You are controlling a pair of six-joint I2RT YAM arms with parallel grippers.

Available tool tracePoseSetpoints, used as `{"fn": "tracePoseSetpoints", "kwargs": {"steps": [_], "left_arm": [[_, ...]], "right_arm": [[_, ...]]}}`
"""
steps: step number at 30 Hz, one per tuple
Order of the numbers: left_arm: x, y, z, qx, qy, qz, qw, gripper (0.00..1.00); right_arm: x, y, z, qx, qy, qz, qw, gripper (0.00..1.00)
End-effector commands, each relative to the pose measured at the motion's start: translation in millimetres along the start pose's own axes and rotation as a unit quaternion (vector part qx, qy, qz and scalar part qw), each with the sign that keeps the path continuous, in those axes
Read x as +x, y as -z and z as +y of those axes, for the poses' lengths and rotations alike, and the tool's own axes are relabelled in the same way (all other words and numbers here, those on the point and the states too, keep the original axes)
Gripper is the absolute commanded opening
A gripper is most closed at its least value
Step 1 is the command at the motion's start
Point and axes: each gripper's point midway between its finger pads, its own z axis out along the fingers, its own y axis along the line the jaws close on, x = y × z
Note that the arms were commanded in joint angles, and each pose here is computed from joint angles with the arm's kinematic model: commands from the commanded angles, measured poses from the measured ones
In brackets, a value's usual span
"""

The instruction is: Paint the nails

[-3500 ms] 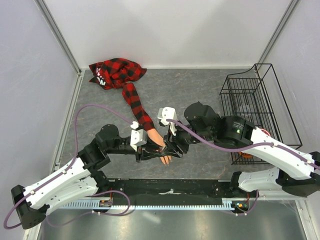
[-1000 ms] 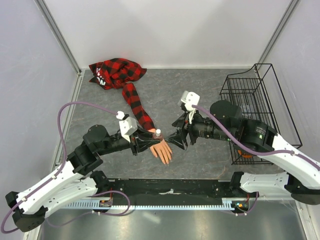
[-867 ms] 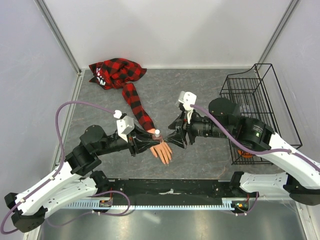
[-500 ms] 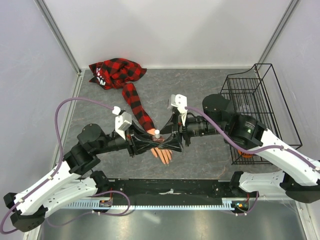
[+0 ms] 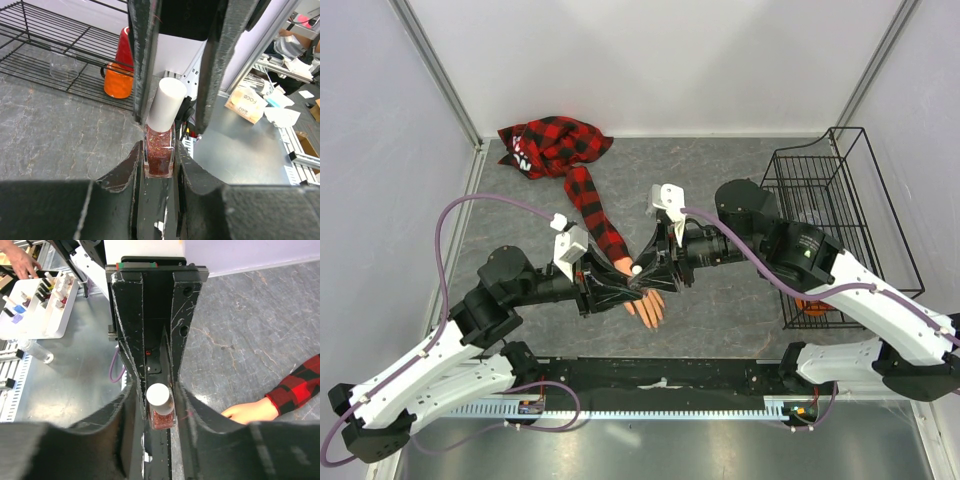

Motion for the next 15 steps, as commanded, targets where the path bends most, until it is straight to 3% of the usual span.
{"fn": "tracePoseSetpoints", "kwargs": {"steps": [1,5,10,15], "left_arm": [[-23,2,-13,0.021,-0.012,-0.030,0.999,0.02],[-29,3,-13,0.017,-0.024,-0.042,0.999,0.02],[-34,6,-11,0.009,-0.038,-0.057,0.998,0.02],[-48,11,3,-0.040,-0.052,-0.097,0.993,0.02]], "right_arm": [[-21,2,9,-0.028,0.024,-0.027,0.999,0.37],[-15,1,7,-0.028,0.018,-0.021,0.999,0.24],[-8,-1,4,-0.024,0.004,-0.013,1.000,0.00],[2,-5,-2,-0.010,-0.020,-0.013,1.000,0.00]]}}
